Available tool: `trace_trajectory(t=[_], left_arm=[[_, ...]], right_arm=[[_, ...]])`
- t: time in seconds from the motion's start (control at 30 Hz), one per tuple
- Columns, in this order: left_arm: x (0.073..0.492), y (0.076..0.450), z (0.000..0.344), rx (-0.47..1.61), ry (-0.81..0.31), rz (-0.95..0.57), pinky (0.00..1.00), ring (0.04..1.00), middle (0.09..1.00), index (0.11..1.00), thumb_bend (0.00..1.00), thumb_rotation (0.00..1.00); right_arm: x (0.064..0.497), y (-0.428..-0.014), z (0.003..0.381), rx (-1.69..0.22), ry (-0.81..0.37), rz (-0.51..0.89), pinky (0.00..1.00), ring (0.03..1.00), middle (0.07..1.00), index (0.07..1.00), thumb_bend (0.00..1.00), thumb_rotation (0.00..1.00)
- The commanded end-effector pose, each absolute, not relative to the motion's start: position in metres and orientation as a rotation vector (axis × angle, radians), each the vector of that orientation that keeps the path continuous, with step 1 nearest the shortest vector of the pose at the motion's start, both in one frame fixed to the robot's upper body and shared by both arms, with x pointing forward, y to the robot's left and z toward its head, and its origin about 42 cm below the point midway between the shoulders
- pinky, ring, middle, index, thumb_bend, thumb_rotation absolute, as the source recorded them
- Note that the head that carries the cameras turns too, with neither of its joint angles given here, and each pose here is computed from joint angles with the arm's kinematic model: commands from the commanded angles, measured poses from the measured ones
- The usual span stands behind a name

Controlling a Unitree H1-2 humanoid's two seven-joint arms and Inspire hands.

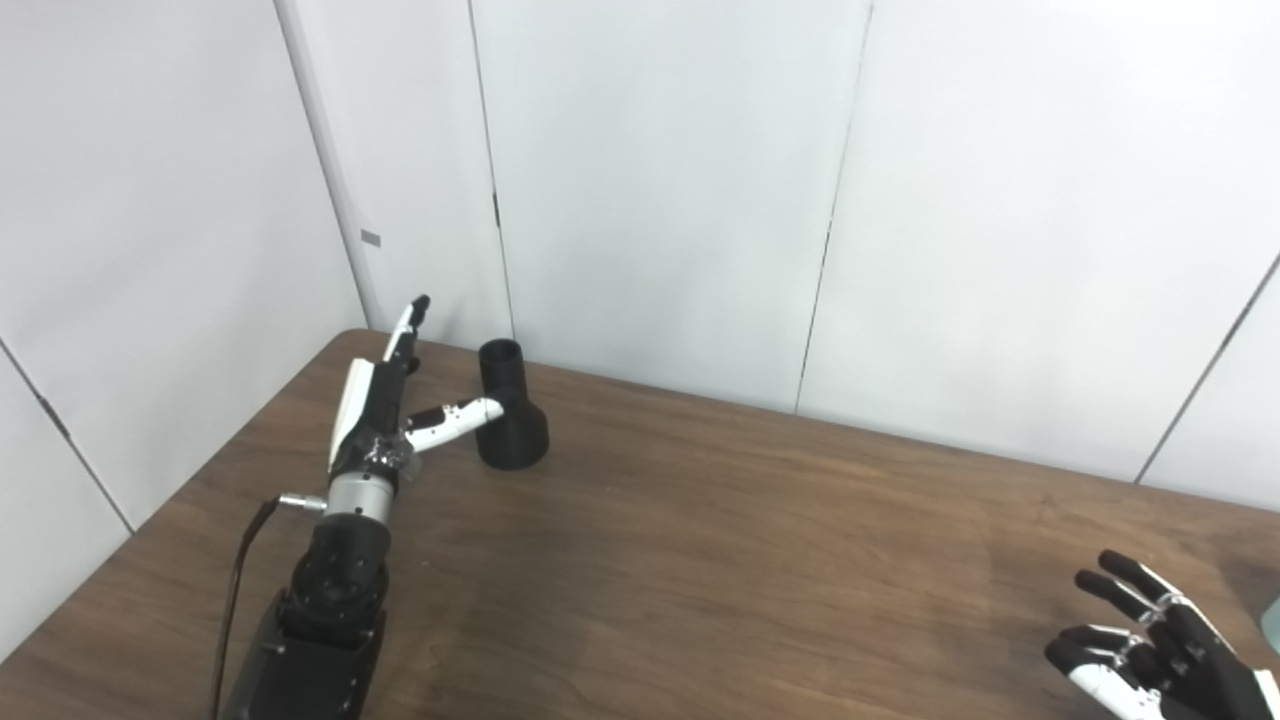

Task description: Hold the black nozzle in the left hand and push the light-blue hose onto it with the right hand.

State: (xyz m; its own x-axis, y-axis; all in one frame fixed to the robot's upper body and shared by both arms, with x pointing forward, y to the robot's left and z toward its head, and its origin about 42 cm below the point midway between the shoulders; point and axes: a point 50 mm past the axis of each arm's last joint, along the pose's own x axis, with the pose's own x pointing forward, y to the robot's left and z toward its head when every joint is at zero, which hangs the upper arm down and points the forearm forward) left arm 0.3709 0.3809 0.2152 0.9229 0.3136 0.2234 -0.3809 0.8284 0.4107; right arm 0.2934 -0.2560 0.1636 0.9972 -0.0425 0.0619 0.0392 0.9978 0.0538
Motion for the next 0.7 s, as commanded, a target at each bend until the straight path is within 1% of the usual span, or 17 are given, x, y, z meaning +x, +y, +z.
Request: trace_trajectory(t=[0.0, 0.03, 0.1, 0.17, 0.3, 0.37, 0.43, 0.53, 0.6, 0.67], left_arm=[[0.386, 0.378, 0.243, 0.454, -0.221, 0.362, 0.95, 1.0, 1.0, 1.0, 0.96, 0.3], [0.389, 0.377, 0.243, 0.458, -0.212, 0.354, 0.94, 1.0, 1.0, 1.0, 0.96, 0.28], [0.392, 0.376, 0.242, 0.474, -0.198, 0.346, 0.93, 1.0, 1.0, 1.0, 0.95, 0.29], [0.395, 0.376, 0.24, 0.495, -0.176, 0.336, 0.95, 1.0, 1.0, 1.0, 0.95, 0.31], [0.4, 0.376, 0.236, 0.517, -0.149, 0.328, 1.0, 1.0, 1.0, 1.0, 0.97, 0.31], [0.403, 0.377, 0.233, 0.53, -0.134, 0.334, 0.99, 1.0, 1.0, 1.0, 0.98, 0.33], [0.406, 0.378, 0.231, 0.537, -0.118, 0.341, 0.98, 1.0, 1.0, 1.0, 0.98, 0.34], [0.41, 0.381, 0.227, 0.525, -0.102, 0.345, 0.96, 1.0, 1.0, 1.0, 0.98, 0.33], [0.412, 0.381, 0.225, 0.524, -0.096, 0.347, 0.95, 0.989, 1.0, 1.0, 0.97, 0.32], [0.415, 0.381, 0.224, 0.524, -0.09, 0.344, 0.92, 0.966, 0.999, 1.0, 0.95, 0.32]], right_arm=[[0.295, -0.253, 0.182, 0.057, -0.132, -0.032, 0.4, 0.515, 0.732, 0.763, 0.65, 0.0], [0.295, -0.253, 0.183, 0.058, -0.134, -0.029, 0.4, 0.526, 0.737, 0.77, 0.65, 0.0], [0.295, -0.253, 0.183, 0.058, -0.136, -0.027, 0.4, 0.539, 0.745, 0.784, 0.64, 0.0], [0.295, -0.253, 0.184, 0.064, -0.137, -0.025, 0.4, 0.542, 0.749, 0.795, 0.63, 0.0], [0.295, -0.251, 0.186, 0.072, -0.138, -0.02, 0.4, 0.527, 0.749, 0.794, 0.61, 0.0], [0.295, -0.25, 0.186, 0.076, -0.135, -0.02, 0.4, 0.526, 0.753, 0.795, 0.59, 0.0], [0.294, -0.249, 0.186, 0.073, -0.136, -0.021, 0.42, 0.545, 0.76, 0.803, 0.58, 0.0], [0.294, -0.248, 0.186, 0.074, -0.139, -0.02, 0.45, 0.551, 0.765, 0.808, 0.55, 0.0], [0.293, -0.247, 0.187, 0.074, -0.14, -0.022, 0.45, 0.556, 0.765, 0.809, 0.54, 0.0], [0.293, -0.246, 0.188, 0.066, -0.138, -0.024, 0.46, 0.569, 0.767, 0.811, 0.53, 0.0]])
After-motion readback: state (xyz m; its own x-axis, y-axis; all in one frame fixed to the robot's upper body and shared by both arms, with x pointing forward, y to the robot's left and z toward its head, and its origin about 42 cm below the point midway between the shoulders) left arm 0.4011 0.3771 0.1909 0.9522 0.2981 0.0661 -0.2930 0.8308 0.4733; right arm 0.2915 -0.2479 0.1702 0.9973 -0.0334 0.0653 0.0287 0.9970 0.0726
